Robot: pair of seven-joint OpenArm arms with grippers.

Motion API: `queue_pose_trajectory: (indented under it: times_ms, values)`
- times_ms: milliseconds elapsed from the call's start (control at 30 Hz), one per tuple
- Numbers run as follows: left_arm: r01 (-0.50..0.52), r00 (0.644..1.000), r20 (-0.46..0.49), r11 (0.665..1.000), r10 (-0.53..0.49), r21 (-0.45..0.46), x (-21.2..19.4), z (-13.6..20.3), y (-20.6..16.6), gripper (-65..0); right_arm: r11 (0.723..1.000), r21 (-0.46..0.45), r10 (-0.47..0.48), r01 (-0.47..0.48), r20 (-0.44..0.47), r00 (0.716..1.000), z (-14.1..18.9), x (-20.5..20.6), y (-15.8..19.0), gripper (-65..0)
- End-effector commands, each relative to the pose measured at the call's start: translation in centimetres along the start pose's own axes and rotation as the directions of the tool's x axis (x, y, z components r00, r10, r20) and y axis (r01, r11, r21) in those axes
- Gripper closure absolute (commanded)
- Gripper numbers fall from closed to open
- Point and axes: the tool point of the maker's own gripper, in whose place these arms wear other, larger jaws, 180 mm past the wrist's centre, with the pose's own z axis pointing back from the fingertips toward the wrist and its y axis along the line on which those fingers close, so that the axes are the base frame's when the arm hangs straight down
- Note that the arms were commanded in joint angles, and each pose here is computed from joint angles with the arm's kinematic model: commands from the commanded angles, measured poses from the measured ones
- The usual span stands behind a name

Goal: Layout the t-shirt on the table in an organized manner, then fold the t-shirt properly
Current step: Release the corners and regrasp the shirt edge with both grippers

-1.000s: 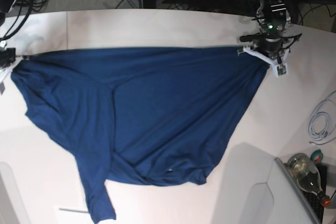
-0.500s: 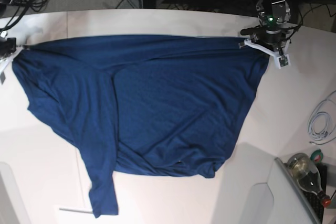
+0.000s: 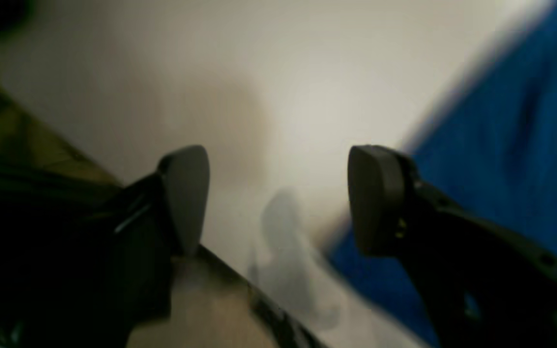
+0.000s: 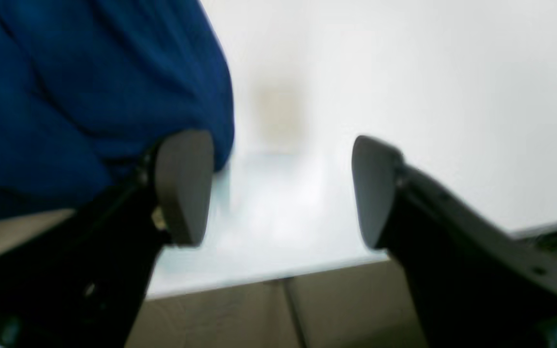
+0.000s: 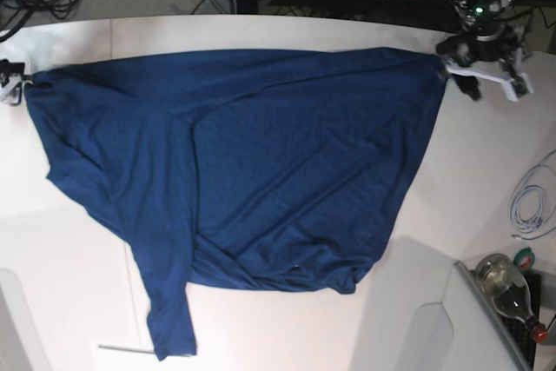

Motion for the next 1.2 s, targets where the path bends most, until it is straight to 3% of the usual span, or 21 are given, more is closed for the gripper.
queue_pose_trajectory:
  times_ms: [0,100,167,267,333,400,433,600,867,1167]
  values:
    - [-0.015,0.997,0.07,1.0,0.013,0.027,2.2,0.5,0.8,-43.3,1.0,-0.013,0.022,-0.021,0.078,0.997,1.2,2.2,0.0,-40.5]
    - [-0.032,0.994,0.101,0.999,0.03,0.017,3.3,1.0,0.2,-42.9,0.995,0.021,0.094,-0.098,0.14,0.986,2.1,4.6,3.2,-40.5]
    - [-0.03,0.995,0.092,0.999,0.032,-0.031,3.2,0.3,-2.1,-42.6,0.981,0.089,0.157,-0.171,0.147,0.977,1.3,5.4,6.5,-40.5]
    - [-0.035,0.998,0.053,0.994,0.041,-0.101,2.2,-1.2,-5.6,-40.8,0.964,0.17,0.184,-0.204,0.126,0.975,-0.4,5.4,9.7,-40.5]
    - [-0.023,0.999,0.027,0.988,0.027,-0.15,1.7,-2.5,-8.0,-28.5,0.962,0.201,0.164,-0.183,0.105,0.981,-1.6,5.5,10.4,-40.5]
    - [0.003,1.0,0.0,0.982,-0.003,-0.189,1.1,-3.9,-9.9,-6.4,0.961,0.224,0.149,-0.163,0.078,0.986,-2.6,5.2,10.8,-40.4]
    - [0.012,1.0,-0.011,0.98,-0.014,-0.199,0.8,-4.5,-10.4,0.0,0.961,0.23,0.142,-0.156,0.074,0.987,-2.8,5.2,10.9,-40.4]
    - [0.047,0.995,-0.072,0.968,-0.067,-0.247,-0.9,-6.6,-13.0,0.0,0.959,0.247,0.128,-0.137,0.054,0.99,-3.6,5.0,11.2,-40.4]
    - [0.052,0.989,-0.123,0.964,-0.086,-0.259,-2.8,-7.2,-13.7,0.0,0.956,0.27,0.107,-0.114,0.042,0.993,-4.5,5.3,11.8,-38.4]
    - [0.055,0.983,-0.154,0.965,-0.097,-0.257,-4.1,-7.3,-13.5,0.0,0.951,0.3,0.08,-0.079,0.008,0.997,-5.6,4.9,12.4,-7.1]
